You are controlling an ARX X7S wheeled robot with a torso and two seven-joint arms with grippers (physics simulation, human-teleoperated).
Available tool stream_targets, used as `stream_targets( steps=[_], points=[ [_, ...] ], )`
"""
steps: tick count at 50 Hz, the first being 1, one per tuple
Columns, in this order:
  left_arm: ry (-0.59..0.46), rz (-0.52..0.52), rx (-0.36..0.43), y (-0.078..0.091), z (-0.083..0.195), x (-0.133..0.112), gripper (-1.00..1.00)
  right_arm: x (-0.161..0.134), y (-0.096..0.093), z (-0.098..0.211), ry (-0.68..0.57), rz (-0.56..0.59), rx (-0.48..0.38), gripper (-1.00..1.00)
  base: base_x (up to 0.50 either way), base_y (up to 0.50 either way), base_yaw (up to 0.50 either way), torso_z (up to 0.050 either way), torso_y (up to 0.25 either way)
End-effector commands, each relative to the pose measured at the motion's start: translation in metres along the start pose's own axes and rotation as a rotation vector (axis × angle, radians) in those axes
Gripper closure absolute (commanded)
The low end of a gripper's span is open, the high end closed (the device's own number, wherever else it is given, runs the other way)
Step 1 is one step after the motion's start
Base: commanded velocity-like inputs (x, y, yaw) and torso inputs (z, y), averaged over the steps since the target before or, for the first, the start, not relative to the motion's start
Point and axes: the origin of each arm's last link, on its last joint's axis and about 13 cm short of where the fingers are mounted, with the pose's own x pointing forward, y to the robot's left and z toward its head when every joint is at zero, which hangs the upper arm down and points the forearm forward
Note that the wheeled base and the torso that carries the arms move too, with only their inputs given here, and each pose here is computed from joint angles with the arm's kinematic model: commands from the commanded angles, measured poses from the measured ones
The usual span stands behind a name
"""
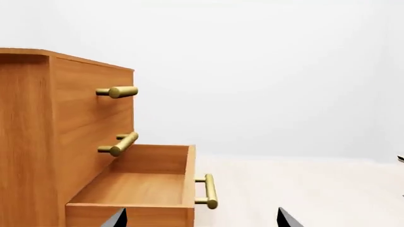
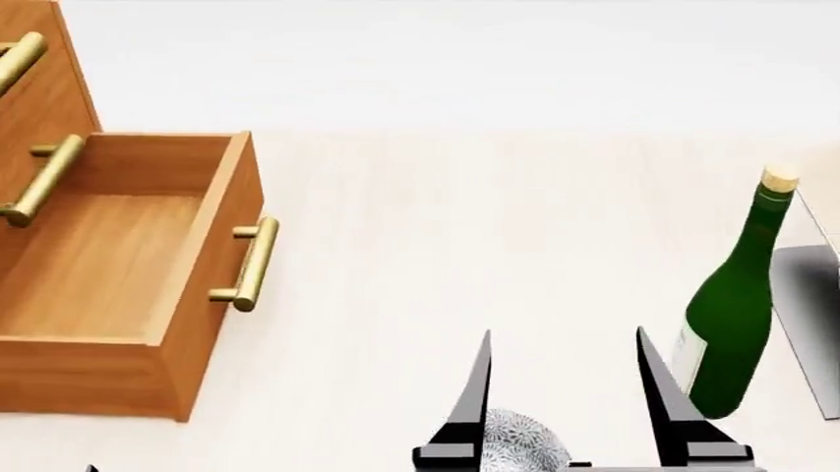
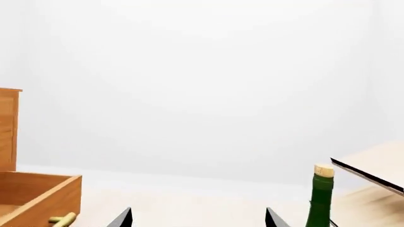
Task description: Put the bowl in the bottom drawer of the cabinet and close it.
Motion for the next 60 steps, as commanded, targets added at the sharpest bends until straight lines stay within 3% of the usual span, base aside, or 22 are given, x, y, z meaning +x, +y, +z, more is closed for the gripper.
stream_targets(
  steps=[1, 37, 47, 60],
  points=[
    [0.002, -0.004, 0.002, -0.0005, 0.0, -0.0002, -1.0, -0.0004, 0.001, -0.0002, 0.006, 0.01, -0.008, -1.0, 0.0, 0.5, 0.0, 0.0, 0.0],
    [0.004, -0.01, 0.005, -0.0006, 0.0017, -0.0007, -1.0, -0.0006, 0.0019, -0.0007, 0.011, 0.016, 0.008, -1.0, 0.0, 0.5, 0.0, 0.0, 0.0],
    [0.008, -0.01, 0.009, -0.0009, 0.0008, -0.0006, -1.0, 0.0, 0.0012, -0.001, 0.004, 0.003, 0.03, -1.0, 0.02, 0.02, 0.0, 0.0, 0.0],
    [0.011, -0.016, 0.012, -0.0014, 0.0006, -0.0007, -1.0, 0.0001, 0.0006, -0.001, 0.006, -0.002, 0.037, -1.0, 0.49, 0.0, 0.0, 0.0, 0.0]
  ],
)
